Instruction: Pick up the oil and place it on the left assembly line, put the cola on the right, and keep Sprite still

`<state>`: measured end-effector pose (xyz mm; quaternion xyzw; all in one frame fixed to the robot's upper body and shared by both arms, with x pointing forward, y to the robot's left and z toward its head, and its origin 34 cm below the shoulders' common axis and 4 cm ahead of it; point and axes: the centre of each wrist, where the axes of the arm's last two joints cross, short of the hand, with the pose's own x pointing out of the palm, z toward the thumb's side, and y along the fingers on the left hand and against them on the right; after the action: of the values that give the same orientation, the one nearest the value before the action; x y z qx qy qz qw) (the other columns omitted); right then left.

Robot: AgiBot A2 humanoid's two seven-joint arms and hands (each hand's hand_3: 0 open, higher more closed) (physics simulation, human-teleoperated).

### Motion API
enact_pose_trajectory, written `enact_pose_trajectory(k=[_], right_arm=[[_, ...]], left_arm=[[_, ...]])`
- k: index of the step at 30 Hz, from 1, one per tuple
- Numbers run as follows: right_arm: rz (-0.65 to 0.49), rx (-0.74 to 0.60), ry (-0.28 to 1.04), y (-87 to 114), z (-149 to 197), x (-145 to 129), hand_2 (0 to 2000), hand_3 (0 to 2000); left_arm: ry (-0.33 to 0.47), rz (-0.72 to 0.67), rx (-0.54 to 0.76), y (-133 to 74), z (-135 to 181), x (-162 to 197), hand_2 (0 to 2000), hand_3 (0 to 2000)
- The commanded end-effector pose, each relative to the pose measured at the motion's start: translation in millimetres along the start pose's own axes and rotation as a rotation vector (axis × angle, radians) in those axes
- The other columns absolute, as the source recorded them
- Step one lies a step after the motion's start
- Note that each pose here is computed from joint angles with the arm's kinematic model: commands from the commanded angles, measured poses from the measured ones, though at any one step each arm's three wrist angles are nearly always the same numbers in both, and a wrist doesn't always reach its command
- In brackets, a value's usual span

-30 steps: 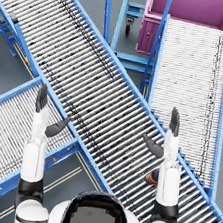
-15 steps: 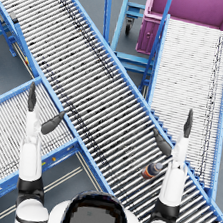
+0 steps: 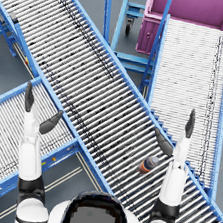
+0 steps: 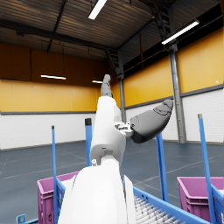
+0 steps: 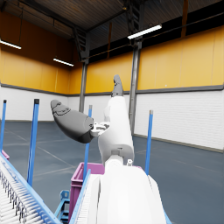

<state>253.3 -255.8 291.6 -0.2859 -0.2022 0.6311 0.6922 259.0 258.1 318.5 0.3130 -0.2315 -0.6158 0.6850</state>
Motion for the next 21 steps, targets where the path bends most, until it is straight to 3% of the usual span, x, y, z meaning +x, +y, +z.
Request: enact_pose_trajectory(k=[1,2,21], right_arm=[[-0.003,-0.027,0.002,-4,6,-1,0,0],[-0.007,-0.023,0.002,-3,5,-2,0,0],[-0.017,-0.008,-0.009,0,2,-1,0,0]], left_arm=[[0.004,0.001,0.058,7,13,-1,0,0],[0.0,0.0,0.02,2,5,0,0,0],[-0.004,0.005,0.078,5,19,1,0,0]])
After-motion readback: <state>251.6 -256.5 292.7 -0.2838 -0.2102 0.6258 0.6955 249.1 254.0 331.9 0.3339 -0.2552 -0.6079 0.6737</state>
